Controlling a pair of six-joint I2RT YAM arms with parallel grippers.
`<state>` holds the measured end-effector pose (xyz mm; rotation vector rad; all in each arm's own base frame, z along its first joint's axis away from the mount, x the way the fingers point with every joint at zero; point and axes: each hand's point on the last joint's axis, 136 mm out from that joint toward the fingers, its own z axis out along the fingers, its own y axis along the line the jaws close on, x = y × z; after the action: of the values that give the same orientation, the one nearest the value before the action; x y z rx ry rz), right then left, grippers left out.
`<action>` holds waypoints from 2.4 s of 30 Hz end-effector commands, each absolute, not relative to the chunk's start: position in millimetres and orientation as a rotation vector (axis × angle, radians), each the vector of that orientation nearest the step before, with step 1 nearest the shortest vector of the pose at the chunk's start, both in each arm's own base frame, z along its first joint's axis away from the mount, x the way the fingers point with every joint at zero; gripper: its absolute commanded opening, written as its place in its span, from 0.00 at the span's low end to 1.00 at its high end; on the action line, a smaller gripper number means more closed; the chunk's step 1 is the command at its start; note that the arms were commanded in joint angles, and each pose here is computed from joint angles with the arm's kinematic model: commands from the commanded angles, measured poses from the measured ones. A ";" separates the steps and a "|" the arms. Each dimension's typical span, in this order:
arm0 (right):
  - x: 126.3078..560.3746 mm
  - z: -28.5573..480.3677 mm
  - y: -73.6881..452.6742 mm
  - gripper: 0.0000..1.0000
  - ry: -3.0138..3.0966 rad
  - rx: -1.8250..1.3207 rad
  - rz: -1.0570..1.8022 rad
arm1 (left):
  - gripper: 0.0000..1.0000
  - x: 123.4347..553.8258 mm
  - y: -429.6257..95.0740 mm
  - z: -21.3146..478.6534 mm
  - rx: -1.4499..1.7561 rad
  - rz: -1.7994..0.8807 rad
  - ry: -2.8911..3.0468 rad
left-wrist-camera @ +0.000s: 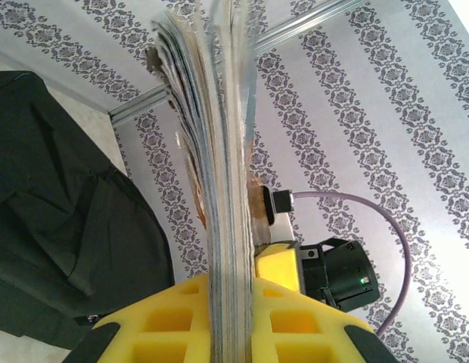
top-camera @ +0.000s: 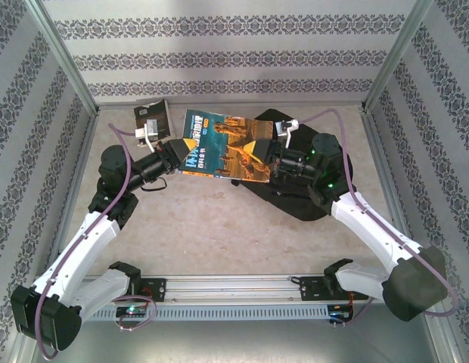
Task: Pack the student bag
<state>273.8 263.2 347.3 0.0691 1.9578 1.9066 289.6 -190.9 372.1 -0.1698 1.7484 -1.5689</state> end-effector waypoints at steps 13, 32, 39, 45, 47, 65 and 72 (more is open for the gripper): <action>261.1 290.9 87.0 0.00 2.178 0.627 0.776 | 0.67 335.5 -189.4 291.3 -0.238 -1.009 2.232; 187.5 326.4 -59.7 0.00 2.113 0.880 -0.154 | 0.68 424.7 -413.6 202.0 0.502 -0.638 2.497; 188.8 326.8 -57.7 0.00 2.140 0.893 -0.130 | 0.72 432.1 -444.3 171.6 0.644 -0.390 2.411; 186.8 317.5 -54.7 0.00 2.180 0.881 -0.121 | 0.73 419.9 -475.1 151.8 0.787 -0.338 2.340; 186.5 313.8 -52.3 0.00 2.190 0.879 -0.104 | 0.74 421.5 -476.3 145.1 0.785 -0.286 2.331; 174.3 332.9 -55.8 0.00 2.109 0.851 -0.086 | 0.00 458.6 -451.3 172.6 0.685 -0.156 2.235; 183.8 328.5 -53.6 0.00 2.081 0.895 -0.043 | 0.00 461.1 -432.4 221.6 0.579 -0.538 2.284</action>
<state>174.8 -48.0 316.1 0.8572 2.1769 -0.0606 448.2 -451.4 152.1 0.7082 2.3467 -0.3390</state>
